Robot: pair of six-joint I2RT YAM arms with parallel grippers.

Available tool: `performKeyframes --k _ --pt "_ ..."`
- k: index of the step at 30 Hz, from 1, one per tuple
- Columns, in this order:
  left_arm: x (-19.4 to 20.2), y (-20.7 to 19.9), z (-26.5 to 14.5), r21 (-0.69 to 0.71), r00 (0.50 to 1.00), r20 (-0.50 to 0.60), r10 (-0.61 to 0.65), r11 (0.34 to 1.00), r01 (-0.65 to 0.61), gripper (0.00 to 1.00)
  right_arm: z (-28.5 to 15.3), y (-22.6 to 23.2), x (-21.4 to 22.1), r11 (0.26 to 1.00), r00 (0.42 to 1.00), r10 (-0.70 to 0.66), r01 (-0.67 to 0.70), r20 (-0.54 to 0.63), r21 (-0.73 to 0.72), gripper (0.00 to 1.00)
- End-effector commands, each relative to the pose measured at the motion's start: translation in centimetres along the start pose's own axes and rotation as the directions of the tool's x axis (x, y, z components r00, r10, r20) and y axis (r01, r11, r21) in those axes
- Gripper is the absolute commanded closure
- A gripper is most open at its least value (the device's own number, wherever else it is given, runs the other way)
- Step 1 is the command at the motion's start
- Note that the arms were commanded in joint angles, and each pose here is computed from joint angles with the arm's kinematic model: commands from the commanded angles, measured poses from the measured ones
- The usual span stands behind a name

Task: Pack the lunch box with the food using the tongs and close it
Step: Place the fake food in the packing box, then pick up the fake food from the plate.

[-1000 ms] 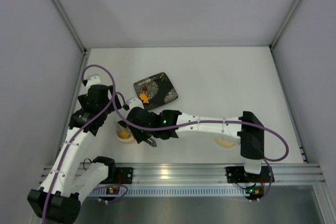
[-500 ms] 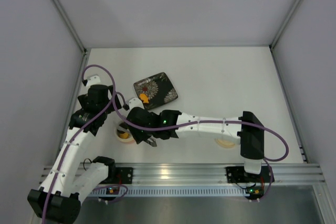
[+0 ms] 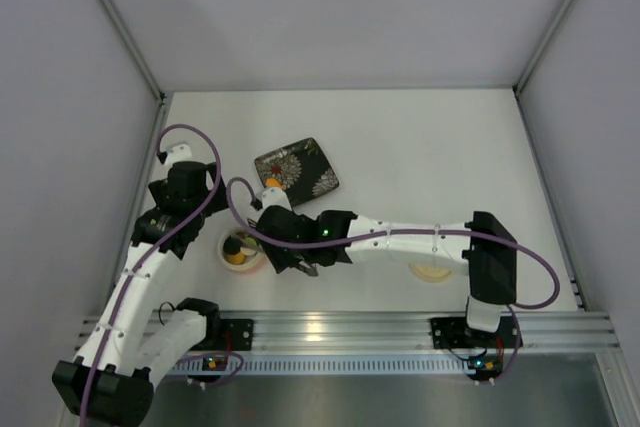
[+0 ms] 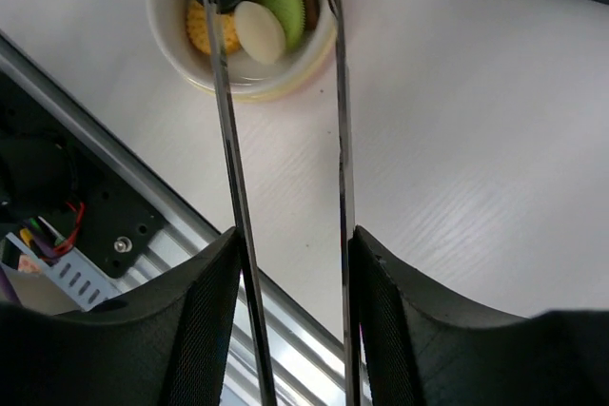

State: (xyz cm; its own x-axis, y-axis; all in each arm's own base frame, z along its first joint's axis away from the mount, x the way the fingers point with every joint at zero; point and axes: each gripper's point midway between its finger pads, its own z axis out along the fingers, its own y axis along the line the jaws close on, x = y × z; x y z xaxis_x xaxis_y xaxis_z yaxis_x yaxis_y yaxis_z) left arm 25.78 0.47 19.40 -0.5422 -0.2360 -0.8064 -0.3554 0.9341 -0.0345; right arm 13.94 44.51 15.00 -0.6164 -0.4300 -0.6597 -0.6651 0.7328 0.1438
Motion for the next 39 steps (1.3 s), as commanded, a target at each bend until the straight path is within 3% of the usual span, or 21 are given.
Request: performKeyframes --k 1,11,20,27,39 --pt "-0.9 0.2 -0.4 -0.006 0.999 0.037 -0.015 1.0 0.015 0.01 -2.9 -2.3 -3.5 0.997 0.99 0.073 -0.075 0.124 0.012 0.52" --pt "-0.9 0.2 -0.4 -0.004 0.999 0.037 -0.013 1.0 0.013 0.01 -3.9 -7.4 -5.0 0.985 0.974 0.155 -0.166 0.168 0.051 0.52" --pt "-0.8 0.2 -0.3 -0.007 0.999 0.033 -0.01 1.0 0.01 0.01 -1.7 -10.6 -6.9 0.974 0.967 0.2 -0.213 0.158 0.071 0.53" --pt "-0.8 0.2 -0.3 -0.007 0.999 0.035 -0.012 1.0 0.012 0.01 -0.1 -11.3 -8.9 0.974 0.968 0.201 -0.214 0.149 0.077 0.53" --pt "-0.8 0.2 -0.2 -0.008 0.999 0.032 -0.01 1.0 0.011 0.01 4.3 -12.2 -8.3 0.972 0.973 0.216 -0.223 0.08 0.08 0.53"
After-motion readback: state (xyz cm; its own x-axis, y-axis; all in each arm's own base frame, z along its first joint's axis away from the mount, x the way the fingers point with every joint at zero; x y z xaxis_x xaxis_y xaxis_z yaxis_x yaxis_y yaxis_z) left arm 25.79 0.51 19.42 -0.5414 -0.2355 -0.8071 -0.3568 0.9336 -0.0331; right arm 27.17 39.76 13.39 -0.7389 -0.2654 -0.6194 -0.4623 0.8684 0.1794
